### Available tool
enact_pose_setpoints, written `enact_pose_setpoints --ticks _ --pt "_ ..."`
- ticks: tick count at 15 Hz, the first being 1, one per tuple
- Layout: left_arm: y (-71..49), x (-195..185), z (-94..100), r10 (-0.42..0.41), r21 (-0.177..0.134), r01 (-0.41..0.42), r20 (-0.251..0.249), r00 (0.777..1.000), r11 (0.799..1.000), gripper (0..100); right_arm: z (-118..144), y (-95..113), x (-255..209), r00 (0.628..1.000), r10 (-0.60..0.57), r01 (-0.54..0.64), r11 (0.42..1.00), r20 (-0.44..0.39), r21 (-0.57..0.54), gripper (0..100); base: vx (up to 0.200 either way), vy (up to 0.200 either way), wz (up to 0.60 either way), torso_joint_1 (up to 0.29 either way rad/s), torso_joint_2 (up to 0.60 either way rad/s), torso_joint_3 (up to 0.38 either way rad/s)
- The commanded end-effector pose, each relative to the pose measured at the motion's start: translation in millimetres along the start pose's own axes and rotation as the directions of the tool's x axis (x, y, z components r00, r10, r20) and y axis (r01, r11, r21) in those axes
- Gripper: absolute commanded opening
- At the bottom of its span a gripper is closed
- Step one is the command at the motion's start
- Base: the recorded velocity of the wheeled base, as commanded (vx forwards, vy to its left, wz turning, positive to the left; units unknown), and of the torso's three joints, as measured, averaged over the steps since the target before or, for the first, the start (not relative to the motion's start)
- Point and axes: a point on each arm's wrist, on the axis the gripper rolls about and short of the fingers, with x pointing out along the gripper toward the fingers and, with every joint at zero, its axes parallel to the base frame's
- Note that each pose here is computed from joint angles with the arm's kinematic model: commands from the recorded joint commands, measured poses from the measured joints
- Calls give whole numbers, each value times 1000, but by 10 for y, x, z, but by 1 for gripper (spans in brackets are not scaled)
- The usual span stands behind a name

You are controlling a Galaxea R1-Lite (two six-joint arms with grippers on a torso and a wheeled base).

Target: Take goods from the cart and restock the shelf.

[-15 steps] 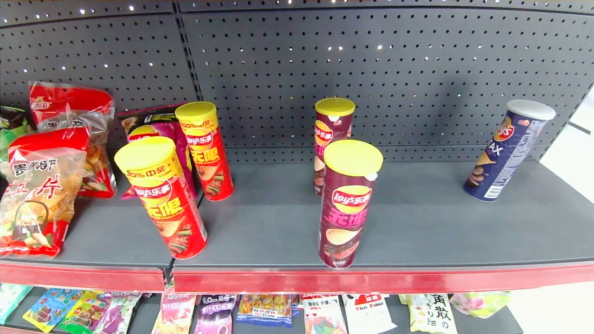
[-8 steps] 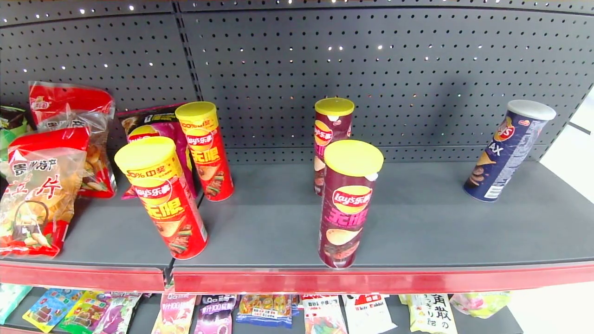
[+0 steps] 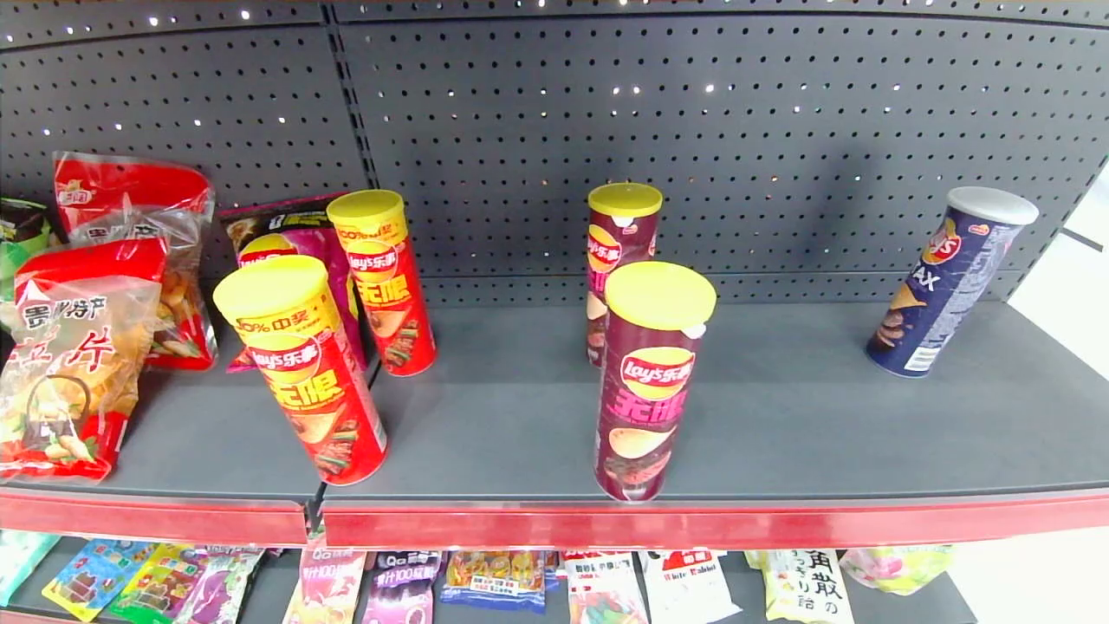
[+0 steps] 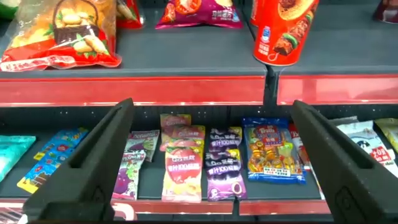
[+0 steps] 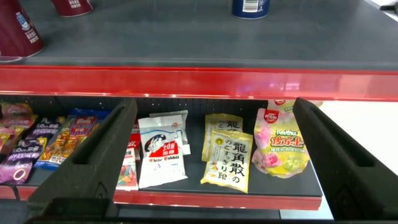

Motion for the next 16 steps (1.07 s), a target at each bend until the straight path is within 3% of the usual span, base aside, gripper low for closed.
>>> enact_pose_setpoints --ticks 1,4,5,6,7,8,9,10,11,13,16 --pt "1 2 -1 4 -1 -4 -1 1000 1000 100 4 0 0 1000 5 -5 1000 0 -2 100 0 0 0 0 0 0" --pt "0 0 1 2 -1 -2 -1 1000 1000 100 4 2 0 1000 8 -8 1000 0 0 100 0 0 0 0 0 0" --pt "0 2 -3 2 -1 -2 -3 1000 1000 100 116 10 -21 998 52 -52 999 29 2 100 0 0 0 0 0 0" --pt "0 2 -3 2 -1 -2 -3 1000 1000 100 924 4 107 995 101 -103 990 25 97 100 0 0 0 0 0 0" --pt "0 2 -3 2 -1 -2 -3 1000 1000 100 1387 -5 285 997 76 -80 979 26 190 100 0 0 0 0 0 0" --pt "0 2 -3 2 -1 -2 -3 1000 1000 100 1783 -18 607 999 35 -31 981 -18 194 100 0 0 0 0 0 0" --pt "0 2 -3 2 -1 -2 -3 1000 1000 100 1828 -21 789 998 28 -17 987 -64 159 100 0 0 0 0 0 0" --pt "0 0 1 2 -1 -2 -1 1000 1000 100 1784 -7 1163 982 50 -42 998 -181 48 100 0 0 0 0 0 0" --pt "0 2 -3 2 -1 -2 -3 1000 1000 100 1683 5 1435 959 59 -57 998 -278 17 100 0 0 0 0 0 0" --pt "0 2 -3 2 -1 -2 -3 1000 1000 100 1519 140 1873 915 120 -123 992 -385 18 100 0 0 0 0 0 0" --pt "0 2 -3 2 -1 -2 -3 1000 1000 100 1241 346 2194 850 118 -147 989 -514 -16 100 0 0 0 0 0 0"
